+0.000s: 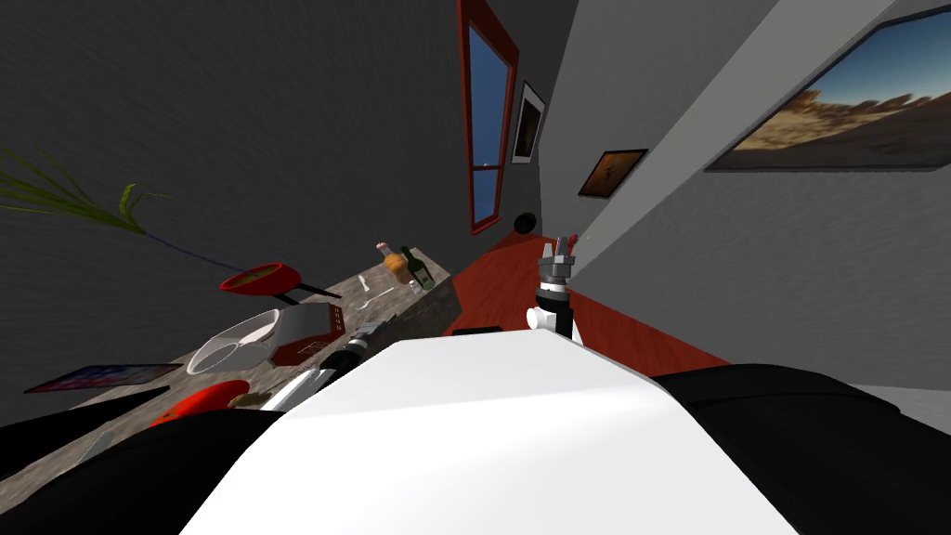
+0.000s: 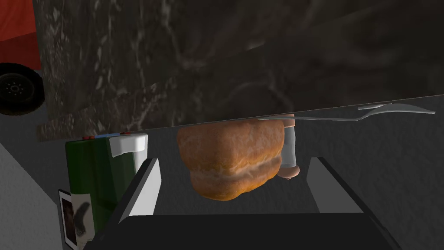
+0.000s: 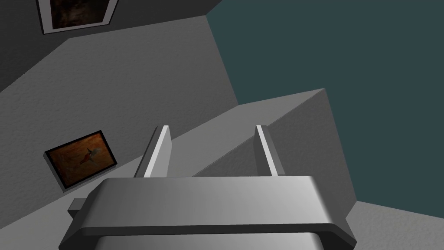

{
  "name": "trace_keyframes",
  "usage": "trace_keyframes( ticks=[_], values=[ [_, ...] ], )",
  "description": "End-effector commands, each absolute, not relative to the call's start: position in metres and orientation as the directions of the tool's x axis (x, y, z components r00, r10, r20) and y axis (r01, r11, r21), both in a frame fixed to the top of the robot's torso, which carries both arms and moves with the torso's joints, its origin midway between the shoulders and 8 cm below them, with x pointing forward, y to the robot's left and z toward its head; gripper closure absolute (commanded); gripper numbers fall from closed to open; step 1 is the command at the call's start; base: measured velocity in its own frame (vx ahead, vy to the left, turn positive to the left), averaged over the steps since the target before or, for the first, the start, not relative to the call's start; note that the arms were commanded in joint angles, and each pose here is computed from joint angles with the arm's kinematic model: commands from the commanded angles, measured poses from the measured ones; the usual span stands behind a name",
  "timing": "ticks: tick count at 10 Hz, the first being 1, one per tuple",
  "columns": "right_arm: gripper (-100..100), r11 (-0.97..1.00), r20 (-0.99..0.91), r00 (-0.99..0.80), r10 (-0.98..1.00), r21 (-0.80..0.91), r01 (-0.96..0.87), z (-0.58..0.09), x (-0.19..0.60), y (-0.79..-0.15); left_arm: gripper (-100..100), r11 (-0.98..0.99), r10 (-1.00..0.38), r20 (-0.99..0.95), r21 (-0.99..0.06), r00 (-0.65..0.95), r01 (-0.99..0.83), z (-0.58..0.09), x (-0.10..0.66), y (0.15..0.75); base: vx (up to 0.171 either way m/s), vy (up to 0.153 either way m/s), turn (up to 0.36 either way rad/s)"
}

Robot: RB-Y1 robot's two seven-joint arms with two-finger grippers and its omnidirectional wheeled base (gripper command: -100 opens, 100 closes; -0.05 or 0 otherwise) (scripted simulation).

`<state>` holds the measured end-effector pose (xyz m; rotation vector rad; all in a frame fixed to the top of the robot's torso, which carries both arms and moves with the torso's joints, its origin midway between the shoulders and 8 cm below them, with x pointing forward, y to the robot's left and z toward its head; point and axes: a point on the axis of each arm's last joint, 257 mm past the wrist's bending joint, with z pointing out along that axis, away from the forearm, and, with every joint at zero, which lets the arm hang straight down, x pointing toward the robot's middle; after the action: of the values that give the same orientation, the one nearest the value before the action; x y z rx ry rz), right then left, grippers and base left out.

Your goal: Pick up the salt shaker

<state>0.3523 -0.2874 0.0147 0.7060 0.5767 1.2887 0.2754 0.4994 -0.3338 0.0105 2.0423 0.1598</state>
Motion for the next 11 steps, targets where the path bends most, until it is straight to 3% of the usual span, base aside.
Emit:
trace_keyframes(
  ticks=[1, 6, 11],
  values=[
    [0, 0.127, 0.003, 0.194, 0.981, 0.748, -0.652, 0.015, 0.352, -0.287, -100, 0.988, 0.088, -0.864, 0.138, -0.495, -0.065, -0.343, 0.257, 0.501, -0.001, -0.057, 0.052],
    [0, 0.127, 0.003, 0.194, 0.981, 0.748, -0.652, 0.015, 0.352, -0.287, -100, 0.982, 0.129, -0.814, 0.183, -0.566, -0.038, -0.351, 0.223, 0.504, 0.019, -0.065, 0.038],
    [0, 0.127, 0.002, 0.194, 0.981, 0.748, -0.652, 0.015, 0.352, -0.287, -100, 0.99, 0.132, -0.823, 0.132, -0.553, 0.04, -0.334, 0.237, 0.488, 0.13, -0.051, -0.118]
  ],
)
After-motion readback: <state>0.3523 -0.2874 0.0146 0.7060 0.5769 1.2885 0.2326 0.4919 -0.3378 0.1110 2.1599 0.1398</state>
